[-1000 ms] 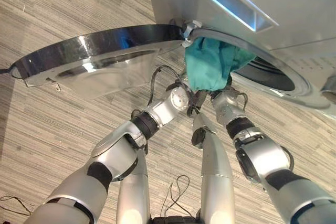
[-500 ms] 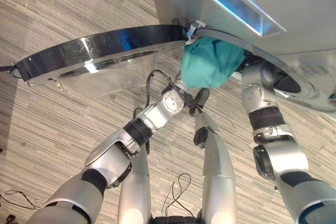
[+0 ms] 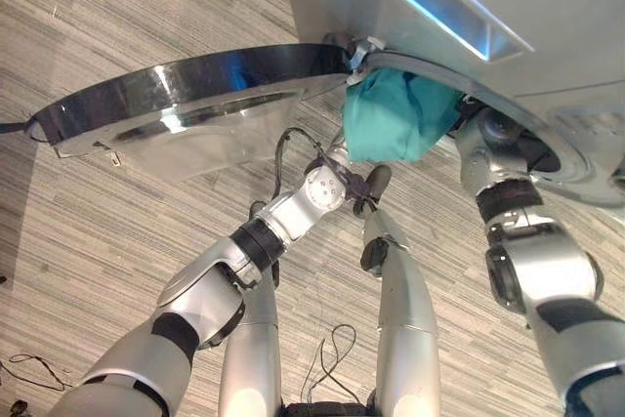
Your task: Grab the laundry basket,head to the washer,open it,put in the laundry and shut it.
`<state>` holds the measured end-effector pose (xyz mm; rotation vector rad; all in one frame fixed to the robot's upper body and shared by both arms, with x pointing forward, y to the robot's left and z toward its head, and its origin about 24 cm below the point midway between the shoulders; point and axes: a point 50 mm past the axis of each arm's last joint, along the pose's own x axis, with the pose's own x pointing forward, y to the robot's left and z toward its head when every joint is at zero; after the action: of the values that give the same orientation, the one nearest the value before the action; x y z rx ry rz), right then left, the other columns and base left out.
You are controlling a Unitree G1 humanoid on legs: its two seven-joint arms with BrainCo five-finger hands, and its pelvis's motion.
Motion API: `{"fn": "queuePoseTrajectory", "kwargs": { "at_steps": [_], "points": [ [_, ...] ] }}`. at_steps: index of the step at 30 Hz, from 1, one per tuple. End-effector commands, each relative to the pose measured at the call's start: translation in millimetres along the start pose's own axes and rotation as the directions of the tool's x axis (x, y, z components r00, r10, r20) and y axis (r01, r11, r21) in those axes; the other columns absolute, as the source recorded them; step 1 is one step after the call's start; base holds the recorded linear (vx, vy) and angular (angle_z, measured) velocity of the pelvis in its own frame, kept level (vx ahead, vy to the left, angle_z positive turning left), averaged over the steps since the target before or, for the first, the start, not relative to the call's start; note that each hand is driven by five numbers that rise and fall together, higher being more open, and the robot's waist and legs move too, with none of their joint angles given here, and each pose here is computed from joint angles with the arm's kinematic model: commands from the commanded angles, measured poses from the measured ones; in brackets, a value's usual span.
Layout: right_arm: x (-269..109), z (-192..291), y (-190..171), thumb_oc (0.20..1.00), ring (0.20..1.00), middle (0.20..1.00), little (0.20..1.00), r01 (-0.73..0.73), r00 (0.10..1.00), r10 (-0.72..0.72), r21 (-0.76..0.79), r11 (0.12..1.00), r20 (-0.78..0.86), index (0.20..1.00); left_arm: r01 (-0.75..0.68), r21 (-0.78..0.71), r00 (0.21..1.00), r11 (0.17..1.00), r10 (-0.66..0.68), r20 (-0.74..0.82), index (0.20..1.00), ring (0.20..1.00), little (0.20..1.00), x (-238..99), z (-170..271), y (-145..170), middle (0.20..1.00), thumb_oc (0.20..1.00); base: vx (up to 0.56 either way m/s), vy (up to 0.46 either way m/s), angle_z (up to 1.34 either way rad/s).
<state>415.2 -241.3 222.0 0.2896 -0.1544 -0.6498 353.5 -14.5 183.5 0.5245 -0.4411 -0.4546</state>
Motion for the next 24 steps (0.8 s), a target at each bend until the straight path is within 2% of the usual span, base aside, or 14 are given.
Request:
{"fn": "queuePoseTrajectory", "kwargs": {
  "at_steps": [1,3,6,8,12,13,17,20,22,23,24],
  "points": [
    [17,29,-17,1.000,1.000,1.000,1.000,-0.094,0.993,0.101,0.105,0.990,-0.064,1.000,0.099,-0.018,0.992,0.995,-0.098,0.078,1.000,1.000,1.000,-11,9,-10,1.000,1.000,0.01,-0.034,0.03],
    [15,33,-8,1.000,1.000,1.000,1.000,-0.114,0.988,0.125,0.119,0.986,-0.088,1.000,0.101,-0.027,0.993,0.995,-0.099,0.065,1.000,1.000,1.000,-13,7,-8,1.000,1.000,0.00,-0.009,0.02],
    [4,21,18,1.000,1.000,1.000,1.000,-0.236,0.961,0.260,0.207,0.949,-0.098,1.000,0.092,-0.036,0.994,0.995,-0.090,0.055,1.000,1.000,1.000,-14,4,-4,1.000,1.000,0.00,0.028,0.00],
    [-6,17,35,1.000,1.000,1.000,1.000,-0.334,0.931,0.360,0.273,0.902,-0.050,1.000,0.073,-0.038,0.997,0.997,-0.072,0.038,1.000,1.000,1.000,-14,-1,1,1.000,1.000,0.01,0.051,-0.02],
    [-28,14,54,1.000,1.000,1.000,1.000,-0.464,0.880,0.467,0.374,0.803,0.089,1.000,0.048,-0.052,0.999,0.998,-0.047,0.012,1.000,1.000,1.000,-15,-8,5,1.000,1.000,0.00,0.055,-0.03],
    [-43,5,53,1.000,1.000,1.000,1.000,-0.521,0.849,0.503,0.419,0.743,0.163,1.000,0.031,-0.051,1.000,0.998,-0.031,-0.004,1.000,1.000,1.000,-18,-15,9,1.000,1.000,0.01,0.071,-0.02],
    [-68,-19,33,1.000,1.000,1.000,1.000,-0.578,0.813,0.535,0.440,0.687,0.232,1.000,0.001,-0.057,1.000,0.998,-0.002,-0.016,1.000,1.000,1.000,-23,-22,16,1.000,1.000,0.01,0.055,-0.03],
    [-79,-39,12,1.000,1.000,1.000,1.000,-0.572,0.815,0.531,0.469,0.673,0.232,1.000,-0.017,-0.060,1.000,0.998,0.015,-0.028,1.000,1.000,1.000,-28,-28,19,1.000,1.000,0.01,0.036,-0.06],
    [-93,-71,-19,1.000,1.000,1.000,1.000,-0.526,0.834,0.519,0.561,0.640,0.190,1.000,-0.019,-0.073,0.998,0.997,0.015,-0.061,1.000,1.000,1.000,-34,-38,17,1.000,1.000,0.00,0.042,-0.06],
    [-93,-71,-19,1.000,1.000,1.000,1.000,-0.526,0.834,0.519,0.561,0.640,0.190,1.000,-0.019,-0.073,0.998,0.997,0.015,-0.061,1.000,1.000,1.000,-34,-38,17,1.000,1.000,-0.01,0.053,-0.04],
    [-100,-93,-37,1.000,1.000,1.000,1.000,-0.489,0.849,0.514,0.555,0.673,0.124,1.000,-0.023,-0.083,0.997,0.996,0.017,-0.075,1.000,1.000,1.000,-38,-43,18,1.000,1.000,-0.01,0.040,-0.05]
  ]
}}
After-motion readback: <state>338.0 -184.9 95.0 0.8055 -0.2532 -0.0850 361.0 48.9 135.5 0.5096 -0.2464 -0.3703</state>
